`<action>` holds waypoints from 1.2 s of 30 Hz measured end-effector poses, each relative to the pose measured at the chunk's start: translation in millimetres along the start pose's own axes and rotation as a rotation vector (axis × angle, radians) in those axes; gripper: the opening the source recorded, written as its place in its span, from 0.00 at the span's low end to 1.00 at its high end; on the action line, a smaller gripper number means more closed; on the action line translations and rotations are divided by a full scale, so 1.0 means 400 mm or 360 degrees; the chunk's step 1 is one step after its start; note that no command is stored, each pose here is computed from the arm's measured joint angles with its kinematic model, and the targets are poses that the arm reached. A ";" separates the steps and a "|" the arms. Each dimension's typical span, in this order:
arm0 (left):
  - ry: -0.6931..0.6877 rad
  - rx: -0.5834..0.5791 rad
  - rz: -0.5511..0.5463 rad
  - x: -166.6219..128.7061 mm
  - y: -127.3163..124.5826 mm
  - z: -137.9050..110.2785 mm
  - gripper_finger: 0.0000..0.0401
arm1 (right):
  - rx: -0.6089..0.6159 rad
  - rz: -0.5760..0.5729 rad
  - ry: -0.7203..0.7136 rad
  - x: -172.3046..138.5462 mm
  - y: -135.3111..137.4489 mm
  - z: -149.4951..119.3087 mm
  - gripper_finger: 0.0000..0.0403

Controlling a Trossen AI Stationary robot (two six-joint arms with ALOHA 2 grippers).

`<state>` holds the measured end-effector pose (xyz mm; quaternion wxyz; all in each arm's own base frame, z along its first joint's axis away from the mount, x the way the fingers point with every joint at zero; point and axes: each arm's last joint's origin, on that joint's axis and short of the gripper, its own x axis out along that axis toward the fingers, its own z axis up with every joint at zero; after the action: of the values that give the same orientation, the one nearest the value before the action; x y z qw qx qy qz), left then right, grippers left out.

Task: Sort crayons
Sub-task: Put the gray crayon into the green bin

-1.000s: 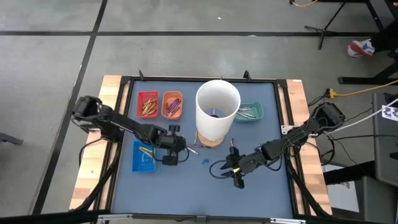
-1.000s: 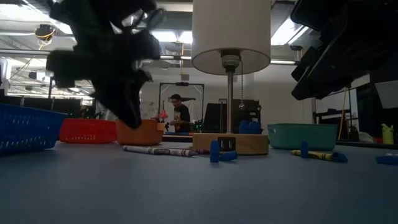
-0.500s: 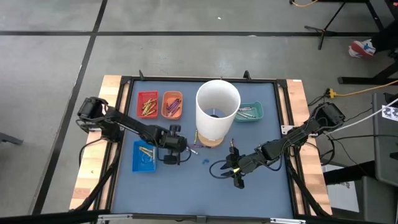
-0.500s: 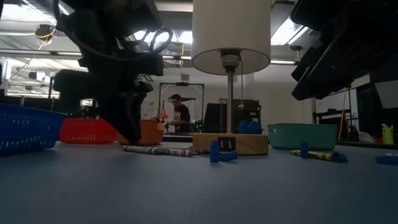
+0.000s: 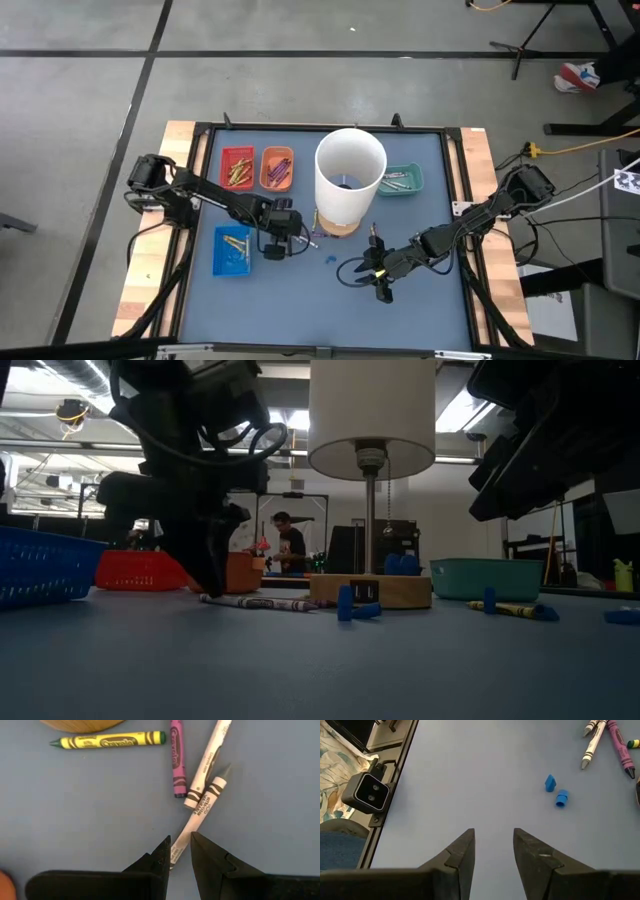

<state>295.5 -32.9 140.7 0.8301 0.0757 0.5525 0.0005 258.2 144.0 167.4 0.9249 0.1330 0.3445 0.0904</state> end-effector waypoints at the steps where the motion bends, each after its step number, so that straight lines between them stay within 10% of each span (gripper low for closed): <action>1: -0.0001 -0.0002 0.0002 0.000 0.001 0.000 0.15 | 0.0000 0.0000 0.0000 0.000 0.000 0.000 0.33; 36: 0.0088 0.0068 -0.0102 0.038 -0.011 -0.010 0.02 | 0.0002 0.0004 -0.0006 0.000 0.000 0.001 0.33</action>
<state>297.4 -35.3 124.6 0.8123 0.0757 0.5772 -0.0357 258.4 144.1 167.7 0.9254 0.1340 0.3427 0.0911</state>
